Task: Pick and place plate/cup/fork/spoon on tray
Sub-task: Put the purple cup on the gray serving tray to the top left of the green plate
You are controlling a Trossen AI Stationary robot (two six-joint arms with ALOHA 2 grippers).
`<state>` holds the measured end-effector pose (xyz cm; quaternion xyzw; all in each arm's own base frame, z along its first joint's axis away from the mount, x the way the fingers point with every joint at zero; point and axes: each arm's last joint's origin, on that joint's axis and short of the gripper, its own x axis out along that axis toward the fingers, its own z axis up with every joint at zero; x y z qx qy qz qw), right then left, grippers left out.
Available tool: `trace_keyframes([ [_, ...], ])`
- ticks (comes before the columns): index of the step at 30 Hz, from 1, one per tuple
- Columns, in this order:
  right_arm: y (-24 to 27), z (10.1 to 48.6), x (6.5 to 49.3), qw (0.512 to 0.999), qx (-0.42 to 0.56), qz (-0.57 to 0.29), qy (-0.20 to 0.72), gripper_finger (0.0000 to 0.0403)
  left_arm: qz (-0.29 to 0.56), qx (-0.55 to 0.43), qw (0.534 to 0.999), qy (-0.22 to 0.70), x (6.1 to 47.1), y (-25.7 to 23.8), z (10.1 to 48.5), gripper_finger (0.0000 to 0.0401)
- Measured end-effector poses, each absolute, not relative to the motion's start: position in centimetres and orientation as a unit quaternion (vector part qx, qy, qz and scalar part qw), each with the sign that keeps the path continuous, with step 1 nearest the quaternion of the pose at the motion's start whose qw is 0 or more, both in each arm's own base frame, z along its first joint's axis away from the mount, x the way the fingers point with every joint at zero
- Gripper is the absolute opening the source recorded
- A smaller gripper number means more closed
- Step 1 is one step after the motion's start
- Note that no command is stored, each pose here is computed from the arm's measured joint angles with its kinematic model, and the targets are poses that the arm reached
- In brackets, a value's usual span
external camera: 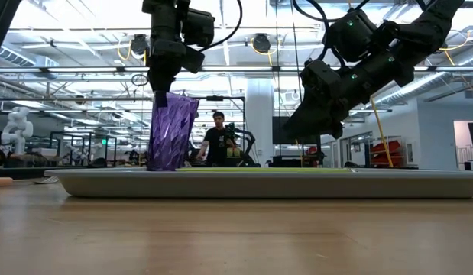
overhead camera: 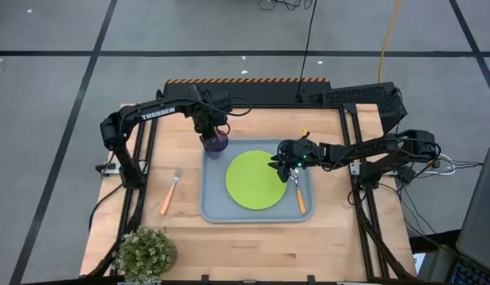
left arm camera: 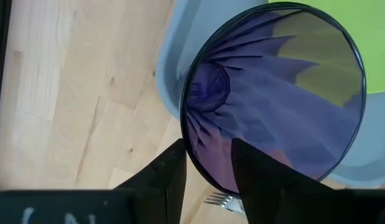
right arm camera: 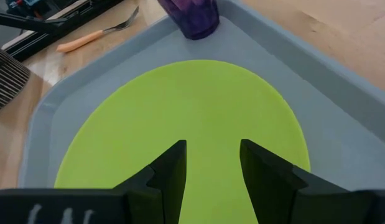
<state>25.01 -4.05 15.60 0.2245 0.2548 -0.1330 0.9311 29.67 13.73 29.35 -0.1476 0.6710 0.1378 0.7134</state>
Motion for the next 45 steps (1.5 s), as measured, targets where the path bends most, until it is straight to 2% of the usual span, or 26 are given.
trace_keyframes([
  [6, -4.1, 15.6, 25.0, 0.931, 0.224, -0.133, 0.255, 0.0144, 0.139, -0.149, 0.713, 0.671, 29.7, 13.7, 29.4, 0.0129],
  [9, -4.1, 15.6, 25.0, 0.931, 0.224, -0.133, 0.255, 0.0144, 0.139, -0.149, 0.712, 0.672, 29.6, 13.7, 29.4, 0.0116],
  [16, -4.1, 15.6, 25.0, 0.931, 0.223, -0.133, 0.255, 0.0144, 0.136, -0.154, 0.705, 0.679, 29.4, 13.6, 29.3, 0.0014],
  [22, -4.1, 15.6, 25.0, 0.931, 0.223, -0.133, 0.255, 0.0144, 0.136, -0.154, 0.705, 0.678, 29.4, 13.7, 29.3, 0.0008],
  [30, -4.1, 15.6, 25.0, 0.931, 0.224, -0.133, 0.255, 0.0144, 0.111, -0.162, 0.731, 0.654, 30.1, 13.8, 29.1, 0.0008],
  [38, -4.1, 15.6, 25.0, 0.931, 0.224, -0.134, 0.255, 0.0144, 0.103, -0.175, 0.691, 0.694, 30.7, 14.1, 27.1, 0.0009],
  [45, -4.1, 15.6, 25.0, 0.931, 0.223, -0.133, 0.255, 0.0144, 0.119, -0.165, 0.692, 0.693, 30.5, 14.7, 28.4, 0.0009],
])
